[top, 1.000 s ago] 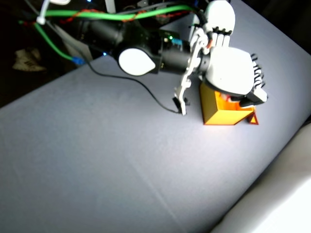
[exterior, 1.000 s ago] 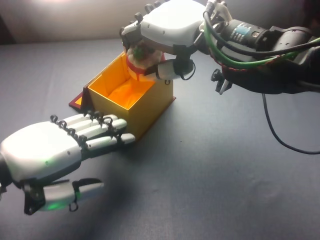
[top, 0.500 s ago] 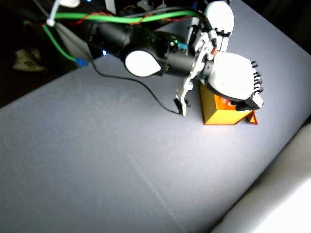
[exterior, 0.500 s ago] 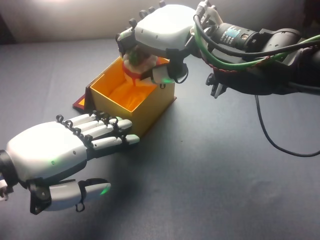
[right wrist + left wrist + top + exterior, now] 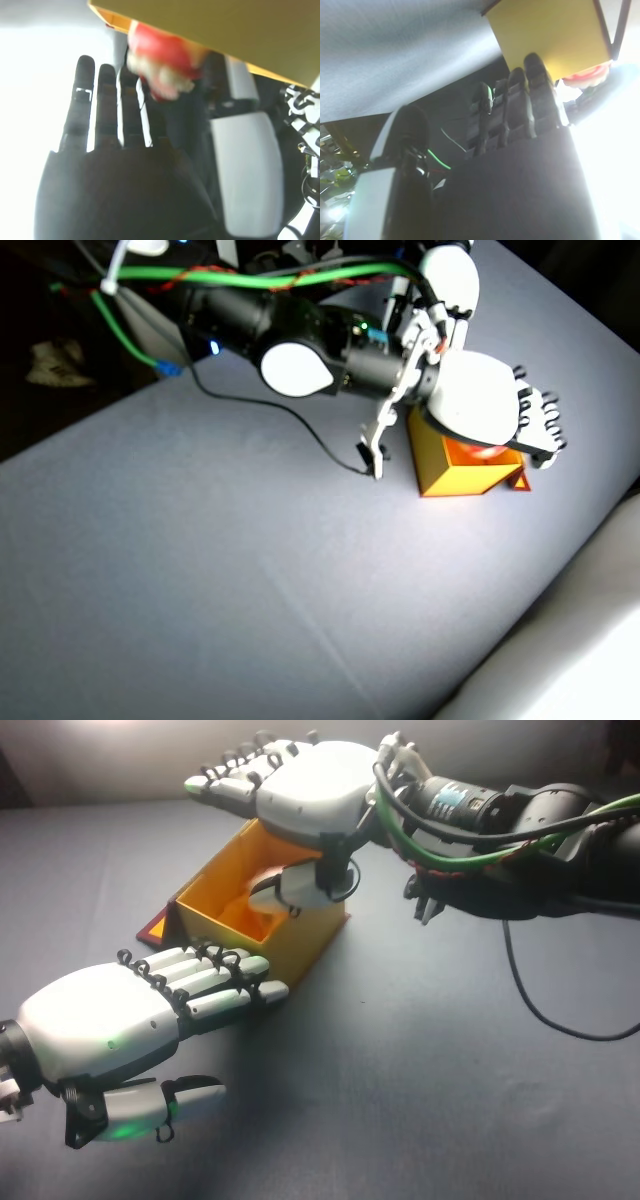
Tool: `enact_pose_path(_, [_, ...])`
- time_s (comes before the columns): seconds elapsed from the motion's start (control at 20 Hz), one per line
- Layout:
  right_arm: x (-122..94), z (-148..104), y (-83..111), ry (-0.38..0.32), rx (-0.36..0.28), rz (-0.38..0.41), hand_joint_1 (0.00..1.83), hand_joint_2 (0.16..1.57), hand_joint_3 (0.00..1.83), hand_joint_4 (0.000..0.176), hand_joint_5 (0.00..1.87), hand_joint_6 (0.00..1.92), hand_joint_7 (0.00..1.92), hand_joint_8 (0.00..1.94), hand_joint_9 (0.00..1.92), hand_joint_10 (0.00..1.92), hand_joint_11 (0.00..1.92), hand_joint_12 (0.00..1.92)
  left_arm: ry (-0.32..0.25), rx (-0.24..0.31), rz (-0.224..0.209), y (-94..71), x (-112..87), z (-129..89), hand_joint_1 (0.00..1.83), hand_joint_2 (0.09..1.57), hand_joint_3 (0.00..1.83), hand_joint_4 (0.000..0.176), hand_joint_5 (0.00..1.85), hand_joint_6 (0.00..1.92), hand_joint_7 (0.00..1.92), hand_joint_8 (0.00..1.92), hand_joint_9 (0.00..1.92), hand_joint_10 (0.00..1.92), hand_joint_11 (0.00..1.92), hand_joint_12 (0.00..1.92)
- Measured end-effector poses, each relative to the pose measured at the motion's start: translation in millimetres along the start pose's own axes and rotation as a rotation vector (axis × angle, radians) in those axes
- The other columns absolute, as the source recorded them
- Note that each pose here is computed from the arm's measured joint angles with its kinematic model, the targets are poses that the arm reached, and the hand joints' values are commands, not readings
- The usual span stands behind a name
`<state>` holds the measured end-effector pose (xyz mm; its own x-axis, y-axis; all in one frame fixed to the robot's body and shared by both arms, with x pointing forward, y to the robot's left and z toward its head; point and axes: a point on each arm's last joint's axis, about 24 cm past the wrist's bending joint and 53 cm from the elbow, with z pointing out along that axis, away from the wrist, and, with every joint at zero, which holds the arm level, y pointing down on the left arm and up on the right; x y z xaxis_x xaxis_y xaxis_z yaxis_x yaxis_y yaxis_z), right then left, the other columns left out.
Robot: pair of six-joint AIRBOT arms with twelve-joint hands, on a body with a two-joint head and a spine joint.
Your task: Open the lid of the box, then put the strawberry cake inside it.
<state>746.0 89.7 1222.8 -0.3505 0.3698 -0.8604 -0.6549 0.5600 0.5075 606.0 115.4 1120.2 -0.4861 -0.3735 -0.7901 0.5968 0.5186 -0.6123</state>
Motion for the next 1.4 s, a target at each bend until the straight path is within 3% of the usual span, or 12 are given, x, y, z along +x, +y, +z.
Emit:
enact_pose_path(0.15, [1,-7,6.6,0.006,-0.016,0.003,0.58,1.2,0.0,0.038,0.0,0.0,0.0,0.0,0.01,0.0,0.0,0.2,-0.006,-0.003,-0.005,0.6,-1.3,0,0.42,1.46,0.0,0.005,0.17,0.02,0.0,0.0,0.0,0.0,0.0,0.4])
enact_pose_path(0.3, [-20,-31,3.7,-0.03,-0.032,-0.014,0.5,1.24,0.01,0.0,0.0,0.0,0.0,0.0,0.0,0.0,0.0,0.12,-0.018,-0.008,-0.019,1.2,-3.7,0,0.5,1.43,0.0,0.014,0.2,0.02,0.0,0.0,0.06,0.03,0.0,1.09])
enact_pose_path(0.4, [-41,-55,2.6,-0.073,-0.051,-0.041,0.35,1.28,0.01,0.032,0.0,0.0,0.0,0.0,0.0,0.0,0.0,0.14,-0.022,-0.009,-0.031,-0.2,-3.0,-1,0.41,1.45,0.0,0.015,0.19,0.01,0.0,0.0,0.04,0.03,0.0,0.85])
enact_pose_path(0.65, [-79,-120,14.9,-0.165,-0.123,-0.108,0.28,1.33,0.01,0.04,0.0,0.0,0.0,0.0,0.0,0.0,0.0,0.0,-0.058,-0.037,-0.021,3.0,-13.7,-18,0.44,1.42,0.0,0.04,0.19,0.01,0.0,0.0,0.07,0.05,0.0,0.99])
enact_pose_path(0.75, [-77,-141,13.2,-0.167,-0.13,-0.124,0.32,1.35,0.02,0.016,0.0,0.0,0.0,0.0,0.0,0.0,0.02,0.01,-0.082,-0.052,-0.017,5.0,-20.8,-25,0.43,1.43,0.0,0.027,0.19,0.01,0.0,0.0,0.07,0.05,0.0,0.98])
enact_pose_path(0.9, [-70,-179,0.1,-0.159,-0.11,-0.138,0.25,1.39,0.02,0.047,0.0,0.0,0.0,0.0,0.0,0.0,0.0,0.0,-0.128,-0.044,-0.025,2.5,-29.7,-31,0.42,1.43,0.0,0.012,0.19,0.01,0.04,0.01,0.08,0.06,0.0,0.87])
enact_pose_path(1.0, [-70,-199,-10.2,-0.167,-0.089,-0.127,0.22,1.36,0.0,0.143,0.0,0.0,0.0,0.0,0.0,0.0,0.0,0.0,-0.144,-0.04,-0.009,1.0,-33.5,-35,0.45,1.43,0.0,0.014,0.18,0.0,0.06,0.01,0.09,0.07,0.0,0.86])
enact_pose_path(1.05, [-71,-212,-12.9,-0.176,-0.082,-0.115,0.21,1.36,0.0,0.15,0.0,0.0,0.0,0.0,0.0,0.0,0.0,0.0,-0.168,-0.042,-0.015,2.1,-38.2,-37,0.36,1.45,0.0,0.023,0.14,0.0,0.04,0.01,0.08,0.06,0.0,0.84])
enact_pose_path(1.1, [-69,-219,-11.7,-0.175,-0.086,-0.115,0.21,1.37,0.01,0.093,0.0,0.0,0.0,0.0,0.0,0.0,0.0,0.0,-0.181,-0.041,-0.016,1.7,-41.3,-39,0.3,1.45,0.01,0.044,0.08,0.0,0.02,0.0,0.06,0.05,0.0,0.84])
enact_pose_path(1.2, [-59,-236,-10.5,-0.169,-0.091,-0.099,0.4,1.36,0.0,0.086,0.0,0.0,0.0,0.0,0.0,0.0,0.0,0.0,-0.217,-0.037,-0.009,0.2,-50.6,-41,0.31,1.44,0.0,0.031,0.06,0.0,0.0,0.0,0.01,0.02,0.0,0.83])
enact_pose_path(1.25, [-52,-244,-13.7,-0.162,-0.082,-0.081,0.34,1.36,0.0,0.009,0.0,0.0,0.0,0.0,0.0,0.0,0.0,0.0,-0.241,-0.03,-0.009,-1.4,-56.1,-43,0.29,1.44,0.0,0.016,0.02,0.02,0.0,0.0,0.0,0.0,0.0,0.55])
enact_pose_path(1.4, [-51,-281,-37.6,-0.179,0.008,-0.03,0.33,1.38,0.01,0.0,0.0,0.0,0.0,0.0,0.0,0.0,0.0,0.0,-0.308,-0.008,0.0,-6.8,-71.7,-47,0.17,1.44,0.0,0.0,0.0,0.0,0.0,0.0,0.0,0.0,0.0,0.03])
